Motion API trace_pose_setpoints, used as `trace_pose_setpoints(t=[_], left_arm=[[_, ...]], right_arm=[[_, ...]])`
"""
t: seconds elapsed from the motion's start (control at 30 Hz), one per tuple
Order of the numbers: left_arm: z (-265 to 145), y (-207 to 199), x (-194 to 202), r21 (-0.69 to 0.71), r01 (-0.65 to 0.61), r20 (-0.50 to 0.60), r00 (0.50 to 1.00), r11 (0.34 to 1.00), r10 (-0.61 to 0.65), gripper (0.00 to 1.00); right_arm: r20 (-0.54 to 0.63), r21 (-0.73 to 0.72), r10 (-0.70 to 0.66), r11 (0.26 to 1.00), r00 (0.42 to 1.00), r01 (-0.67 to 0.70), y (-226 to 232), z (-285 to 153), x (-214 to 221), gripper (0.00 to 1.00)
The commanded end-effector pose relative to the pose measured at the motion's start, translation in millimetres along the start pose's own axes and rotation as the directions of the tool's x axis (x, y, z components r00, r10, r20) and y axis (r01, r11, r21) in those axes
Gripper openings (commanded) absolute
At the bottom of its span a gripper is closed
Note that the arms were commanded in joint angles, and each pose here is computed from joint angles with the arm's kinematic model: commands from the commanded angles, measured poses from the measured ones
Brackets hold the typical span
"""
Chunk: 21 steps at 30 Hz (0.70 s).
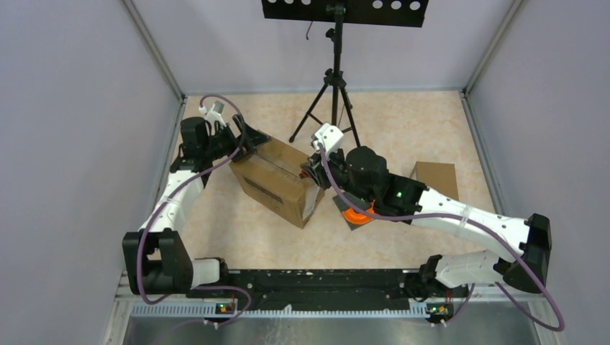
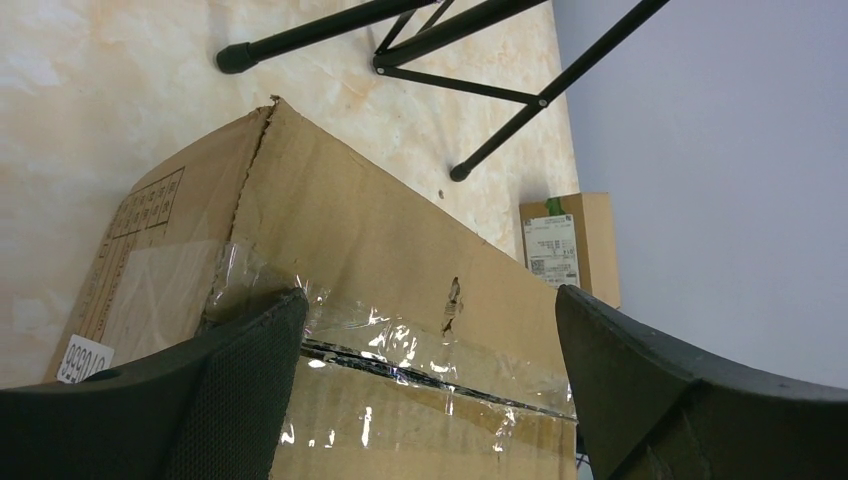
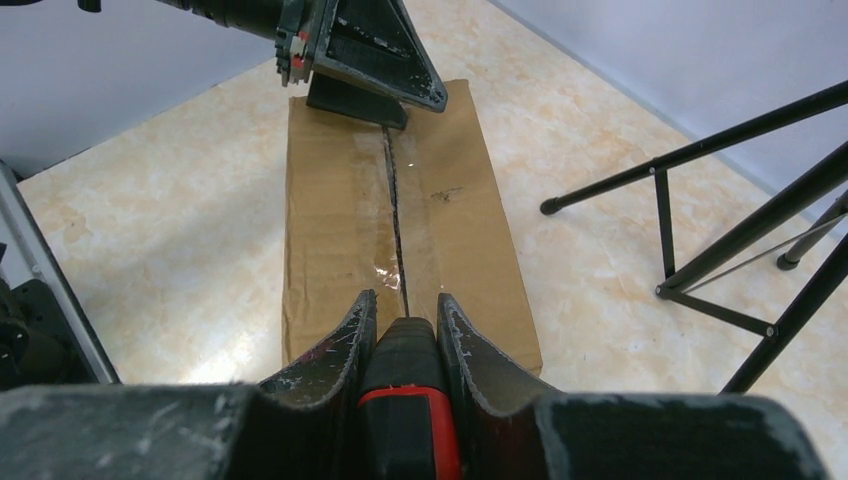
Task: Unpack the express box
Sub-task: Cut the express box at the center of the board.
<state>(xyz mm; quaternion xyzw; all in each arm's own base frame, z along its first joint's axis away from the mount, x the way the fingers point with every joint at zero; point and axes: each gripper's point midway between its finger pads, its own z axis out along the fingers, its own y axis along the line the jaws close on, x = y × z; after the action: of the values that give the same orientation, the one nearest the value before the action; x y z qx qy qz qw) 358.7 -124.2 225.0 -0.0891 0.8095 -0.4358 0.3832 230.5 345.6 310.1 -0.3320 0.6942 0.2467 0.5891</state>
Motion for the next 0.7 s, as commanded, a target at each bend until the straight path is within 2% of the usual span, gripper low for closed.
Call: trace_pose_setpoints(t=[0.0,0.4,0.67], left_arm=[[-1,75,28,-0.245,0.085,-0.037,0.995,0.966,-0.096,0.98],[2,65,25,-0.195,0.063,-0.047,0.996,0.979,-0.074,0.98],[3,38,19,-0.105,0.001,-0.064,0.998,0.995,-0.008,0.98]], right_arm=[[0.098,0.051,-0.021,0.999,0.995,0.017,-12,1,-34,0.0],[0.165,-0.029,-0.019,0.999,0.986,0.024,10,-4,-52,0.0],[0.218,-0.042,-0.026,0.998,0.976,0.036,13,-8,-64,0.0]])
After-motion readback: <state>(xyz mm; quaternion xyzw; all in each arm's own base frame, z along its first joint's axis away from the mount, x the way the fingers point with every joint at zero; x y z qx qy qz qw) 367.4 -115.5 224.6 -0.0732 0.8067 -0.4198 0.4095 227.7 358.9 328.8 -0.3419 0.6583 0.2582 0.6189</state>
